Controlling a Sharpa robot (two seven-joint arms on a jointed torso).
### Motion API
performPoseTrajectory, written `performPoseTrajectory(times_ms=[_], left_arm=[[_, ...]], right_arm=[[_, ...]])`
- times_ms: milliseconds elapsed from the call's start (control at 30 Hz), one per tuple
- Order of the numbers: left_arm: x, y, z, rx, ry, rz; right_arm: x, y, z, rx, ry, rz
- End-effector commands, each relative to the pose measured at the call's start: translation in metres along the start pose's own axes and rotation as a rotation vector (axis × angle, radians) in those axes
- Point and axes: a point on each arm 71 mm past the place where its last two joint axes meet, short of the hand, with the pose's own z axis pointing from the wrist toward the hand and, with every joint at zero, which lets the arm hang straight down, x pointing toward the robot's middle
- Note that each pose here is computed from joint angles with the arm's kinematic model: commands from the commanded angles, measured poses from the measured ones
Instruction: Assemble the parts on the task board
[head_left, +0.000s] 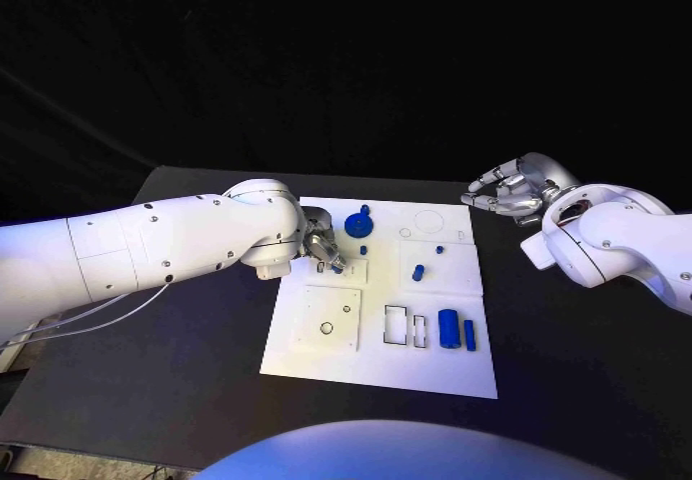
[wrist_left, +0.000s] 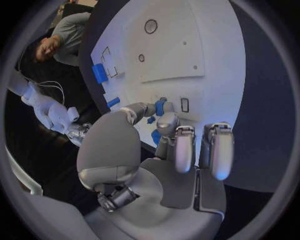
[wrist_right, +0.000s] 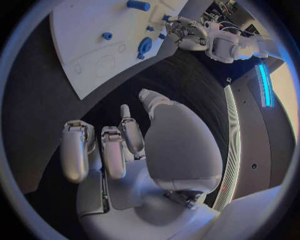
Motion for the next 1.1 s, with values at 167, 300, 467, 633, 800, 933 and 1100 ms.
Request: performPoseTrajectory(times_ms=[167,300,467,633,800,933,1100], left_arm=[[0.0028,-0.0013,-0.0002,0.004,0.024,0.018],[0.0028,-0.0015,-0.0003,0.005,0.023,0.018],[0.003,-0.0018,-0.0003,0.006,0.025,0.019],[0.0026,-0.0012,0.0007,0.0,0.028,0.022],[0.0029,-0.0008,0.0023,-0.006,0.034,0.025],[0.0037,-0.0014,0.0037,-0.008,0.04,0.028],[0.0056,-0.0024,0.0053,-0.012,0.057,0.032]], right_arm=[[0.0011,0.0,-0.0001,-0.002,0.011,-0.009],[0.0013,0.0,0.0,-0.002,0.011,-0.009],[0.0013,0.0,0.0002,-0.002,0.011,-0.01],[0.0014,0.0002,0.0001,-0.003,0.011,-0.009],[0.0015,0.0002,-0.0001,-0.003,0.012,-0.009],[0.0015,0.0003,-0.0002,-0.004,0.012,-0.009],[0.0016,0.0004,-0.0002,-0.004,0.012,-0.009]])
